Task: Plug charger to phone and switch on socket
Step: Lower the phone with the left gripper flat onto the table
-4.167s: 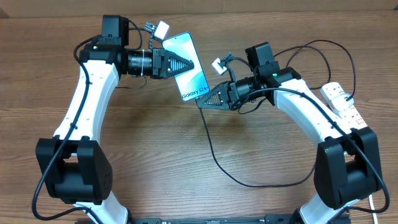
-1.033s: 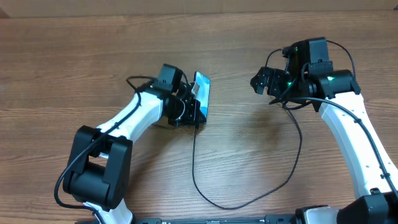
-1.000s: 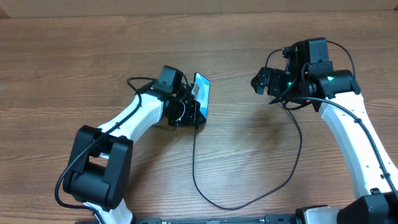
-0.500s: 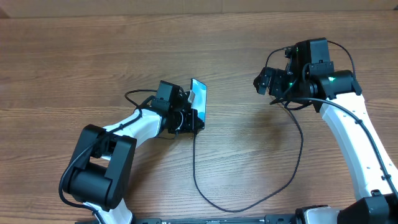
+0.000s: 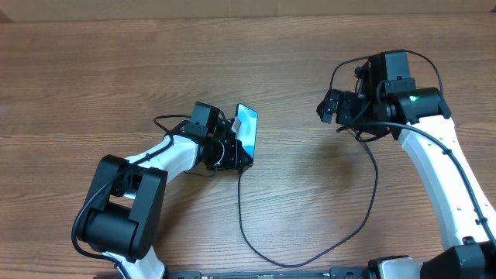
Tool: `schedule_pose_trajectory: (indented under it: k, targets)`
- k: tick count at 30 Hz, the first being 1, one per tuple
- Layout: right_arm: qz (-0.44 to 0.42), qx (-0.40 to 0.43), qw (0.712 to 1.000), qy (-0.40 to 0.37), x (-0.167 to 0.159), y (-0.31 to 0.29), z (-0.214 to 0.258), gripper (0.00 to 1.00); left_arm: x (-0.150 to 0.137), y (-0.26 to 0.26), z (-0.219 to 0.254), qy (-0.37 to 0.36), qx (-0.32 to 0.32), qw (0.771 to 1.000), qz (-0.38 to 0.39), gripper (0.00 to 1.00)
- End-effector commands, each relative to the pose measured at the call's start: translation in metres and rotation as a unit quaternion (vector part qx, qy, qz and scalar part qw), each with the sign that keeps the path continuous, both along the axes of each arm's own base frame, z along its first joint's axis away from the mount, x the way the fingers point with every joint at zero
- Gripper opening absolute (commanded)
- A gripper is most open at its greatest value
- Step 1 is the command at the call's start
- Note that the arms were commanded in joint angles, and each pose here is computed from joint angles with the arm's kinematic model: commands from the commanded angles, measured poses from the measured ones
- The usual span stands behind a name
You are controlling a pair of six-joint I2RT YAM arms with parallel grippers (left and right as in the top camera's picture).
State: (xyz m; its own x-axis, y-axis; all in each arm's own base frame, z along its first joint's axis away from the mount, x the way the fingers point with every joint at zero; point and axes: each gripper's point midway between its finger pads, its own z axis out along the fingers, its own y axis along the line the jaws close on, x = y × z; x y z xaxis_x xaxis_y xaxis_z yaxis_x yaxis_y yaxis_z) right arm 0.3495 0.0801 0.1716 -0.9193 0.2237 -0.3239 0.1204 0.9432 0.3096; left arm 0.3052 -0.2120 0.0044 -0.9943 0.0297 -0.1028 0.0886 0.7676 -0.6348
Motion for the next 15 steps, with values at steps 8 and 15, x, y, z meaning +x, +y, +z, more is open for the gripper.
schedule_pose_trajectory:
  k: [8, 15]
  targets:
    - [-0.001, -0.005, 1.0, -0.013, -0.0038, -0.0036, 0.013, 1.0, -0.0088, 0.0009, 0.0025, 0.02, -0.007, 1.0, -0.002, 0.23]
    - [-0.001, -0.004, 1.0, -0.019, -0.0016, -0.0033, 0.0141, 1.0, -0.0077, 0.0043, -0.0004, 0.018, 0.005, 1.0, 0.002, 0.26]
